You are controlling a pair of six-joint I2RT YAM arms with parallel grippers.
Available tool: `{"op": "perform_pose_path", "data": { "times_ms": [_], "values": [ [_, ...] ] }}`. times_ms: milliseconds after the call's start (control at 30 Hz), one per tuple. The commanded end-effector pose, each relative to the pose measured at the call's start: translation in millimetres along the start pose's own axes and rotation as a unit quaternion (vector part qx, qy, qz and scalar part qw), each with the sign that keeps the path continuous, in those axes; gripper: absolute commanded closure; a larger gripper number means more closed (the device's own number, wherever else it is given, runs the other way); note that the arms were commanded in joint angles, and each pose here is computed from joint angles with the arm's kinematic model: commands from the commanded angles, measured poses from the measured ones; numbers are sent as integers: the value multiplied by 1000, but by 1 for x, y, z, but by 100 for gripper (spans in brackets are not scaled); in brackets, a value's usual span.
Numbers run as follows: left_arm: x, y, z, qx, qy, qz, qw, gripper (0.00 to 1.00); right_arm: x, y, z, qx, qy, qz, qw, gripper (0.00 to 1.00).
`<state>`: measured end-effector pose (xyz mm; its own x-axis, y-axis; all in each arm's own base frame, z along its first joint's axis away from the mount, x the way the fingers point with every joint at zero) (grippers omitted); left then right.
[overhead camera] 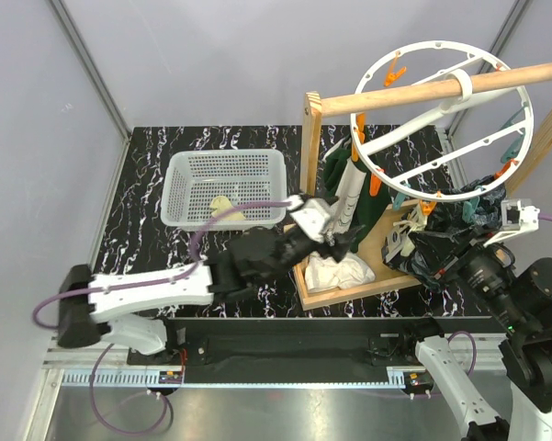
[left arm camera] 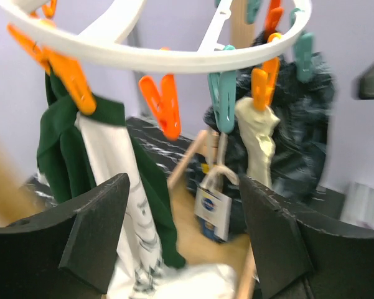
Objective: Clip the socks to the hanger
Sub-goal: Open the clamp at the hanger.
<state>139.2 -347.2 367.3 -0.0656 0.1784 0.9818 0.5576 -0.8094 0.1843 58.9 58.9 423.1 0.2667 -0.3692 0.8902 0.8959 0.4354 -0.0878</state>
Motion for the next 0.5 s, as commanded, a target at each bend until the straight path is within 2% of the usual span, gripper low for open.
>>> {"op": "perform_pose_path", "data": {
  "times_ms": [0, 200, 267, 467],
  "values": [
    [25, 31, 11, 129, 77, -59, 987, 24, 8, -13, 2, -8, -28, -22, 999, 77],
    [14, 73, 6, 143, 99, -39, 984, 24, 8, -19, 3, -8, -34, -29, 999, 76],
    [19, 79, 5, 133, 90, -46, 986, 24, 9, -21, 5, -4, -34, -33, 999, 77],
    [12, 94, 15, 133, 55, -18, 989, 28, 11, -20, 8, 8, -32, -36, 999, 76]
  ]
}}
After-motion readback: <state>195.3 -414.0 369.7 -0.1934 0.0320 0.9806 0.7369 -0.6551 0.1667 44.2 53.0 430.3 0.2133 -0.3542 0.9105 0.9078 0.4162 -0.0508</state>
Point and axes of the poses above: each gripper's point midway between its finger pads, its own y axis out along the fingers, its own z axis along the line the jaws close on, x = y × z, the point moved 7 cm from there along -y, back along the fingers, and after that the axes turned 3 degrees about -y, right-handed, at the moved point
